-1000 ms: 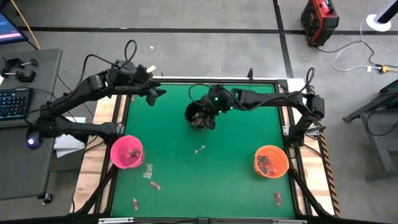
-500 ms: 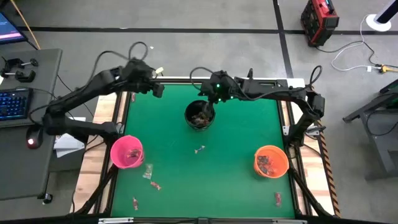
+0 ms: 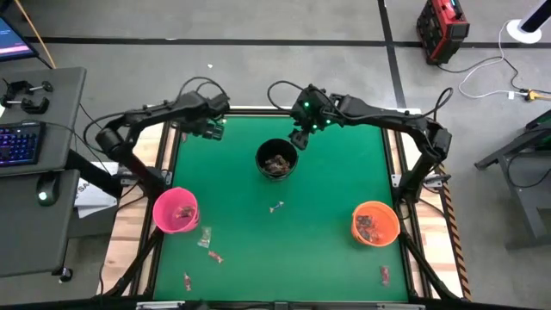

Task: Sort candy by brand, put in halloween buckets
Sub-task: Put the red candy into the pink bucket

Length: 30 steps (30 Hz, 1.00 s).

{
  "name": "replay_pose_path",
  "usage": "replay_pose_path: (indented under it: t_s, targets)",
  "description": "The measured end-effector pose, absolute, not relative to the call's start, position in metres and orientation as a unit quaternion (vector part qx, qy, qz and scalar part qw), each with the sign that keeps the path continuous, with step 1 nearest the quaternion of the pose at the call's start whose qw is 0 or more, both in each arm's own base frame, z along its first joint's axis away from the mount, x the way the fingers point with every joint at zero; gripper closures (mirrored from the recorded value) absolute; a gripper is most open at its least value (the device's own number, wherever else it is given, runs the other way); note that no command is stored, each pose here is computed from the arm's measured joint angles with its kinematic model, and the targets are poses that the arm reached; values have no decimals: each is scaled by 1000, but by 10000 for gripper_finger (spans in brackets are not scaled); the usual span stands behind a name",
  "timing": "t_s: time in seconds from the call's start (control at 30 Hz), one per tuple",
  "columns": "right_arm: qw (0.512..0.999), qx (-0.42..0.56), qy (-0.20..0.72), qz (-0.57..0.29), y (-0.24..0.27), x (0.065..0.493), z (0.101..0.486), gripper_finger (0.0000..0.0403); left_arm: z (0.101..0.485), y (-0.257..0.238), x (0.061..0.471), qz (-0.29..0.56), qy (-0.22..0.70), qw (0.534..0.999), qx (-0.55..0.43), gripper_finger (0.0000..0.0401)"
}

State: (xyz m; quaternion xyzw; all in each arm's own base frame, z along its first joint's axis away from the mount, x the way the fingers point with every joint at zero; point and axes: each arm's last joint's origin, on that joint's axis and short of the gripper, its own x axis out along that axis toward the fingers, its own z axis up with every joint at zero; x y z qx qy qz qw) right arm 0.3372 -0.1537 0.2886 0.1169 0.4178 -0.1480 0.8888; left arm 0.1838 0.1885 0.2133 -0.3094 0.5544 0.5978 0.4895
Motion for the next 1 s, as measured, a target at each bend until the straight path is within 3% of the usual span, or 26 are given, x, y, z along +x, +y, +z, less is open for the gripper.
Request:
replay_pose_path:
  t_s: [0.27,0.47,0.83,1.0]
  targets:
    - [886,123,426,-136,-153,336,287,153,177,179,173,662,497,454,-330,199]
    - [888,120,422,-136,-153,336,288,153,168,190,161,774,372,416,-298,199]
    - [888,120,422,-136,-153,336,288,153,139,199,135,802,291,381,-355,200]
    - [890,119,419,-137,-154,337,288,153,140,200,138,808,280,389,-343,205]
